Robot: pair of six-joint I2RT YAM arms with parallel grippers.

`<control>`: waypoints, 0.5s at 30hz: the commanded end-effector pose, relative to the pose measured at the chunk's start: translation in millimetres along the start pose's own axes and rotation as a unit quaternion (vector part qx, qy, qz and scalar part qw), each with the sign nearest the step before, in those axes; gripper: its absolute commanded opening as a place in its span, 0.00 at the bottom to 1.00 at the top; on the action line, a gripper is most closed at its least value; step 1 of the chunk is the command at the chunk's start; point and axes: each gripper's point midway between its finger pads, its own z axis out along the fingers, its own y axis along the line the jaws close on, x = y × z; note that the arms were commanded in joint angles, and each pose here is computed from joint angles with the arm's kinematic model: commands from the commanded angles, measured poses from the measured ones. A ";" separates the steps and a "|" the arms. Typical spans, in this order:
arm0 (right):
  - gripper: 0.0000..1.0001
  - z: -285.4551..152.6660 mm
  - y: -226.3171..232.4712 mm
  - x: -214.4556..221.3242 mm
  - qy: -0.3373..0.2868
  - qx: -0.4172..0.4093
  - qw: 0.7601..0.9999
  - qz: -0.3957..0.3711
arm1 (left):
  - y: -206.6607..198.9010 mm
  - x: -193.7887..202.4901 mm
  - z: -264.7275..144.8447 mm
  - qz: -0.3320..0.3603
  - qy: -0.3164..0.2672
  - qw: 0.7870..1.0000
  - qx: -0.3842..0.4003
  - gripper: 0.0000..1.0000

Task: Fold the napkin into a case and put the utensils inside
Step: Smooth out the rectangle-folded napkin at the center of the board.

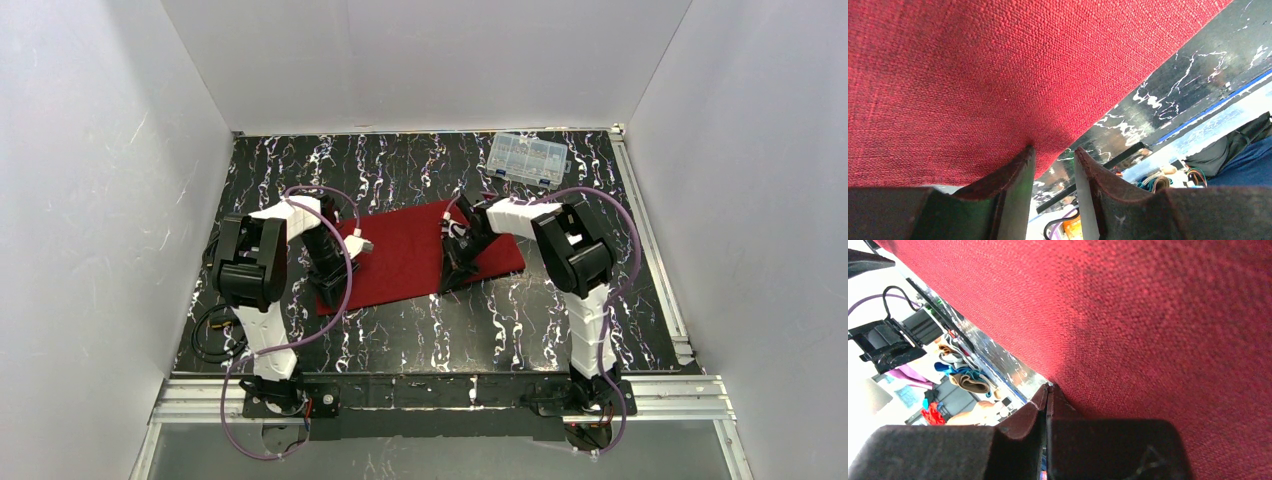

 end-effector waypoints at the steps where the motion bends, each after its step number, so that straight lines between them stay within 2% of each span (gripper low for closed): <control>1: 0.07 -5.6 -33.0 7.8 -0.006 0.055 0.998 0.009 | 35.8 2.1 15.7 0.030 0.015 0.997 -0.069 0.35; 5: 0.06 -14.3 -48.8 13.3 -0.011 0.059 0.998 0.028 | 38.3 0.0 15.5 0.033 0.015 0.997 -0.072 0.34; 15: 0.05 -59.4 -70.9 1.3 -0.077 0.059 0.993 0.068 | 44.5 1.9 17.5 0.043 0.022 0.995 -0.084 0.33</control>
